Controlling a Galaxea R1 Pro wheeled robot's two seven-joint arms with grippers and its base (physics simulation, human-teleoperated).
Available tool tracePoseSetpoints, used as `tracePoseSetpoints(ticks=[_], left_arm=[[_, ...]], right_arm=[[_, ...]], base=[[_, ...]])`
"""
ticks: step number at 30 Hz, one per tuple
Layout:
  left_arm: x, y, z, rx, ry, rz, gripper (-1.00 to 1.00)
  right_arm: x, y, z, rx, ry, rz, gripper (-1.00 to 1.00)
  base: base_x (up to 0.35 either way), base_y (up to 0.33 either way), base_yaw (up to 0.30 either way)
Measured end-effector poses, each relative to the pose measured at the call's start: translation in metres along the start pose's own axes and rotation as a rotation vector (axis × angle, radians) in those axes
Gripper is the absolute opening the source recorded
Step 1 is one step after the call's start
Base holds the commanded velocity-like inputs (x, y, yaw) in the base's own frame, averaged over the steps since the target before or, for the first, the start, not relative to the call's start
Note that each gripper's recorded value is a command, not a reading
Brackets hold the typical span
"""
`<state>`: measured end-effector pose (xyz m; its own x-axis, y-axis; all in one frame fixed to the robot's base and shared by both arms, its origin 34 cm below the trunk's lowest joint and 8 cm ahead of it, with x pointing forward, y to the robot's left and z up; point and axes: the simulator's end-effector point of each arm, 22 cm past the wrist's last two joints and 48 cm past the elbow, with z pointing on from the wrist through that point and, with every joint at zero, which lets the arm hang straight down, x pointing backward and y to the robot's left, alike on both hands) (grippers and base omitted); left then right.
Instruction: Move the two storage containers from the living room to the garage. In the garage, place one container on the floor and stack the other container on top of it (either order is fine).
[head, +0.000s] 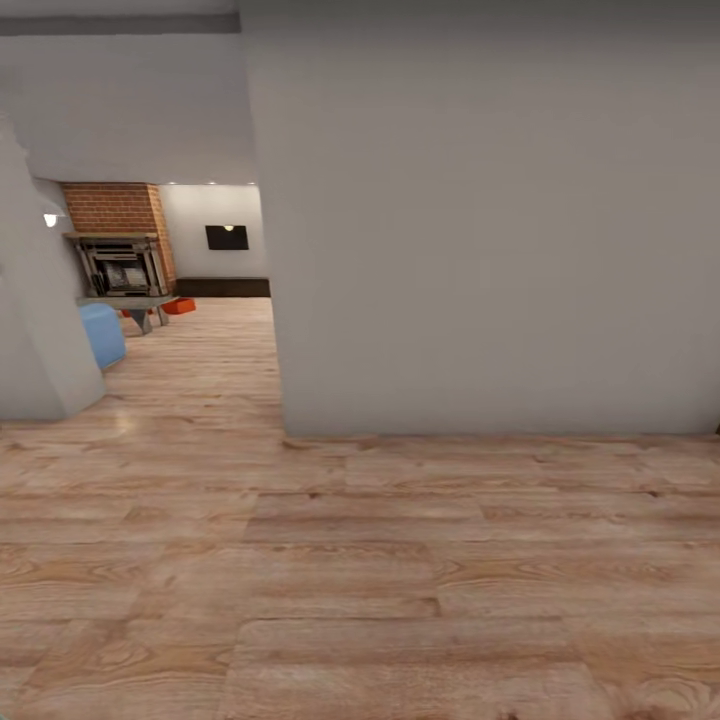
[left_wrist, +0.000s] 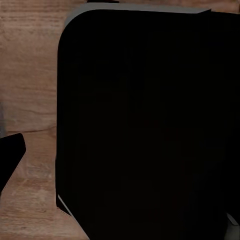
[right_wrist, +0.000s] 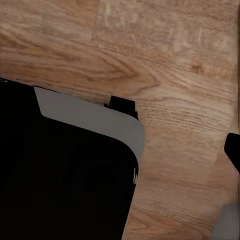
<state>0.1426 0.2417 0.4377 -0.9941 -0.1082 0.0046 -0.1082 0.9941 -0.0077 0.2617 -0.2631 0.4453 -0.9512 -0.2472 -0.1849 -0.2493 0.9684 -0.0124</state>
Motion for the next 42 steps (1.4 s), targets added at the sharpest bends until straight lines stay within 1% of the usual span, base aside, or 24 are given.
tracePoseSetpoints(ticks=[8,23,42], left_arm=[[-0.0002,0.0,0.0,0.0,-0.001,0.0,1.0],[-0.0013,0.0,0.0,0.0,-0.006,0.0,1.0],[-0.0012,0.0,0.0,0.0,-0.006,0.0,1.0]], right_arm=[[0.0001,0.0009,0.0,-0.001,0.0,0.0,1.0],[0.0004,0.0,0.0,0.0,0.001,-0.003,1.0],[0.0007,-0.0019,-0.0001,0.003,0.001,-0.001,1.0]], base=[[0.322,0.0,0.067],[0.322,0.0,0.015],[0.322,0.0,0.259]])
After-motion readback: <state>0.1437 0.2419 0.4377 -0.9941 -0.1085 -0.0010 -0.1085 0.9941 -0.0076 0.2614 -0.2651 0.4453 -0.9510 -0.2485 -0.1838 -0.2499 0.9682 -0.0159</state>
